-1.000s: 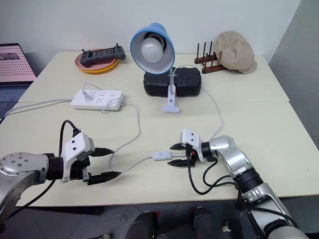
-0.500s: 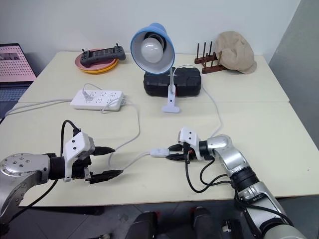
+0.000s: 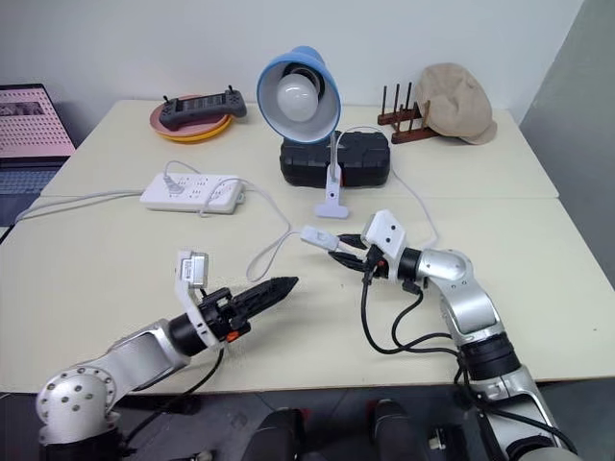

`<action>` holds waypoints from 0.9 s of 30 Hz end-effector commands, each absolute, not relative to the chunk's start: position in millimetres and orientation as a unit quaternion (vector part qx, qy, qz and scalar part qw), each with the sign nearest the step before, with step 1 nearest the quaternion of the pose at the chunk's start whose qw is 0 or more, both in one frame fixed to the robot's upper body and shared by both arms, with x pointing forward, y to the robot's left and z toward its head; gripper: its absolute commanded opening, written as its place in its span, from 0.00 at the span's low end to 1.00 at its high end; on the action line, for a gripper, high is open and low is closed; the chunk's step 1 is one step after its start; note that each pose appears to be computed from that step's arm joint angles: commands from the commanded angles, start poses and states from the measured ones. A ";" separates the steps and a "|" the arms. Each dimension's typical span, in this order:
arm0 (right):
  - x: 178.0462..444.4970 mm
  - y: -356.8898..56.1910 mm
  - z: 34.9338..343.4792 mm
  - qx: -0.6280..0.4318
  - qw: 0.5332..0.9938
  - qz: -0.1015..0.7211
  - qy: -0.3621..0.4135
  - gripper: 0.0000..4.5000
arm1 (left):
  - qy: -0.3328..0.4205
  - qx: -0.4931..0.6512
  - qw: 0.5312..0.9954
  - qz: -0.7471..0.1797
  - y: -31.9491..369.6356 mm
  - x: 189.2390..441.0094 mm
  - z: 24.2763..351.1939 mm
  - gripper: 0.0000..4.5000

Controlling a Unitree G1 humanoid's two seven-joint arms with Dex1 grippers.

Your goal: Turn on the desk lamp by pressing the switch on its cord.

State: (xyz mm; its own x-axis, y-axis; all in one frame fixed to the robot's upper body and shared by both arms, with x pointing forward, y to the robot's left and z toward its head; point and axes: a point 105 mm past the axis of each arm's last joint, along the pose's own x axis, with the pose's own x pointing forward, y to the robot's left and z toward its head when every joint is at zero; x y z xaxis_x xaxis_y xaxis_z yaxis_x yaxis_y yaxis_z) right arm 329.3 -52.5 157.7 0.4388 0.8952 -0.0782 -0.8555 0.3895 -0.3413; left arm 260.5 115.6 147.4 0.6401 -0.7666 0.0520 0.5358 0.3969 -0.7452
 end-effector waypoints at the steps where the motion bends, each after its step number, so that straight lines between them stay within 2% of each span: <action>1: 317.3 -52.9 173.9 -0.181 0.822 0.531 -0.092 0.24 | 0.124 -0.402 0.815 -0.399 103.3 277.2 160.3 1.00; 10: 306.9 -50.6 170.2 -0.177 0.815 0.545 -0.086 0.24 | 0.114 -0.421 0.799 -0.414 91.3 290.4 170.0 1.00; 23: 300.9 -48.4 174.1 -0.170 0.814 0.548 -0.093 0.24 | 0.116 -0.431 0.789 -0.422 84.8 291.9 170.5 1.00; 27: 300.1 -49.1 174.1 -0.170 0.813 0.548 -0.092 0.24 | 0.114 -0.433 0.789 -0.420 86.5 293.4 171.3 0.84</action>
